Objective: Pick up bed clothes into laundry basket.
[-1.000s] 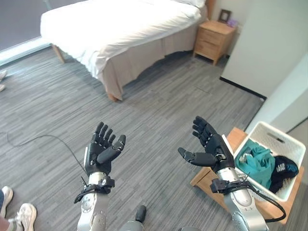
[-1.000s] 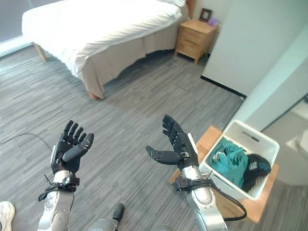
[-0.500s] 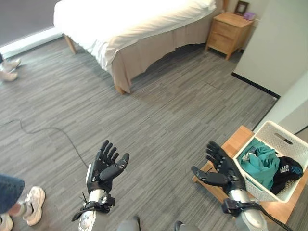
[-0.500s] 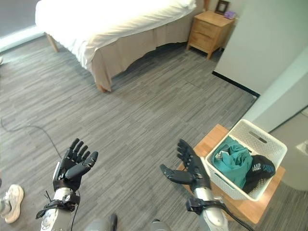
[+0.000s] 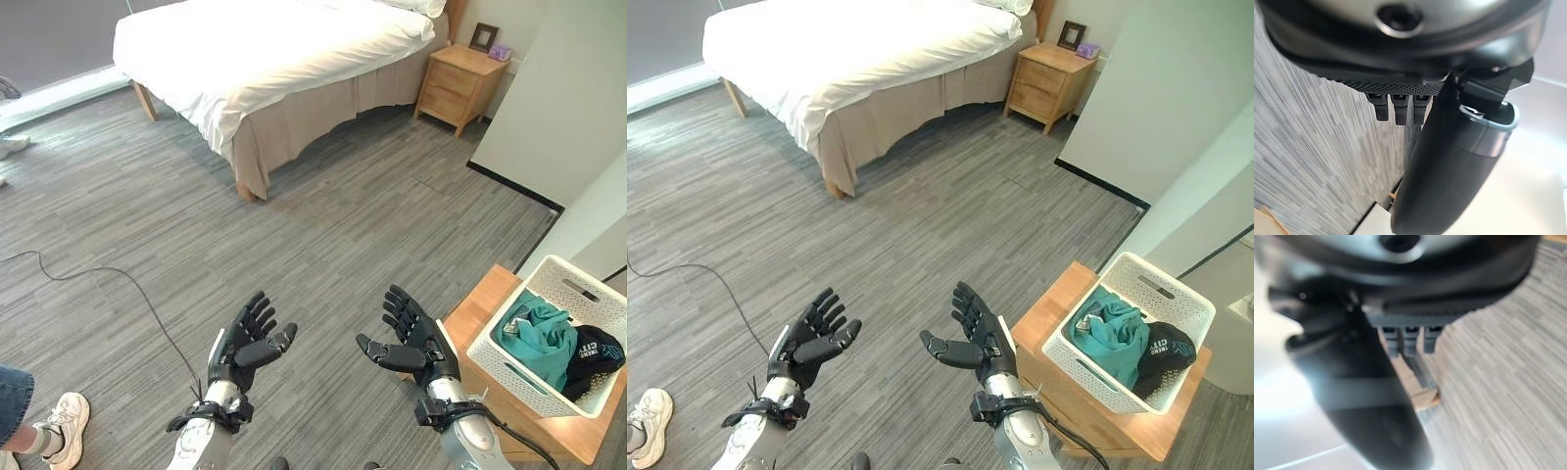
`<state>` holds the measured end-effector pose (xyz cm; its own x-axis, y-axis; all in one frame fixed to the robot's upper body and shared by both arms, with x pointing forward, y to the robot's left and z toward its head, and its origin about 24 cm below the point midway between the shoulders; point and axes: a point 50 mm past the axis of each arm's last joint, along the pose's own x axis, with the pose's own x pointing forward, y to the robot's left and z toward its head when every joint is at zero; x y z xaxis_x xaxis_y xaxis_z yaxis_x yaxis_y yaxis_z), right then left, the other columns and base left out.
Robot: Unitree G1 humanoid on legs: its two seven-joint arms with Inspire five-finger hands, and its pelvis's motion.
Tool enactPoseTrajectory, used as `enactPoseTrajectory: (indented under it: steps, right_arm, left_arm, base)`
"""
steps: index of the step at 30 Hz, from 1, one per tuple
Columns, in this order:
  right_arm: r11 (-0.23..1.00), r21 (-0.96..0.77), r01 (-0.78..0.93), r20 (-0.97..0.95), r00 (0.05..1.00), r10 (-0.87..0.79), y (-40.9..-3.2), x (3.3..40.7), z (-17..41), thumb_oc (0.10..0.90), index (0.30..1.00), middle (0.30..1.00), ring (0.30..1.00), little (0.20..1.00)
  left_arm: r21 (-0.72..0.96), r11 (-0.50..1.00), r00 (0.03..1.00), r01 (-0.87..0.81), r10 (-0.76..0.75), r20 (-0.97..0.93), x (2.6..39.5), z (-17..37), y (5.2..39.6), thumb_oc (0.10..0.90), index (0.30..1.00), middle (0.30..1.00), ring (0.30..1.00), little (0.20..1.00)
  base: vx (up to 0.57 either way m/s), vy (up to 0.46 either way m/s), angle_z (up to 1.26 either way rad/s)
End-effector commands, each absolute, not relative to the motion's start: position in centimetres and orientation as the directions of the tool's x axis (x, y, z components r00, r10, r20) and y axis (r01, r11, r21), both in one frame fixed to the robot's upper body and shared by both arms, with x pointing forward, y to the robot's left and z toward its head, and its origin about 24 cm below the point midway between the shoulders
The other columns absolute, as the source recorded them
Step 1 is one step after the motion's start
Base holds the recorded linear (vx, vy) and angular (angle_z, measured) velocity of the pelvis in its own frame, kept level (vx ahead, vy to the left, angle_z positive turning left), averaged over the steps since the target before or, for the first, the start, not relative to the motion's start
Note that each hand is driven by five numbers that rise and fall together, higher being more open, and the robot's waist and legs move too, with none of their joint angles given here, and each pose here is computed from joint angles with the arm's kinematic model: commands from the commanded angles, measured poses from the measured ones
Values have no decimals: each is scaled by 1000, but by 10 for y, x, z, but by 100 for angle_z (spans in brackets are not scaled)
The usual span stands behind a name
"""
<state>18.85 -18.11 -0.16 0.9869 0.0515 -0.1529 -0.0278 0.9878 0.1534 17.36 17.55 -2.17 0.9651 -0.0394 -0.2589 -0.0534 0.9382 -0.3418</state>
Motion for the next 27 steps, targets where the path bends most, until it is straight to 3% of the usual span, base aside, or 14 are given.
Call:
enactPoseTrajectory:
  steps: [1, 27]
  right_arm:
    - [992, 115, -58, 35, 998, 54, -191, 201, 33, 800, 900, 900, 900, 900]
    - [988, 132, -85, -29, 996, 90, -191, 192, 19, 800, 900, 900, 900, 900]
  left_arm:
    - [-306, 952, 1000, 3, -9, -18, 194, 19, 186, 800, 900, 900, 900, 900]
    - [-292, 956, 998, -7, -13, -67, 181, 8, 185, 800, 900, 900, 900, 900]
  base:
    - [0, 0, 0]
    - [-5, -12, -8]
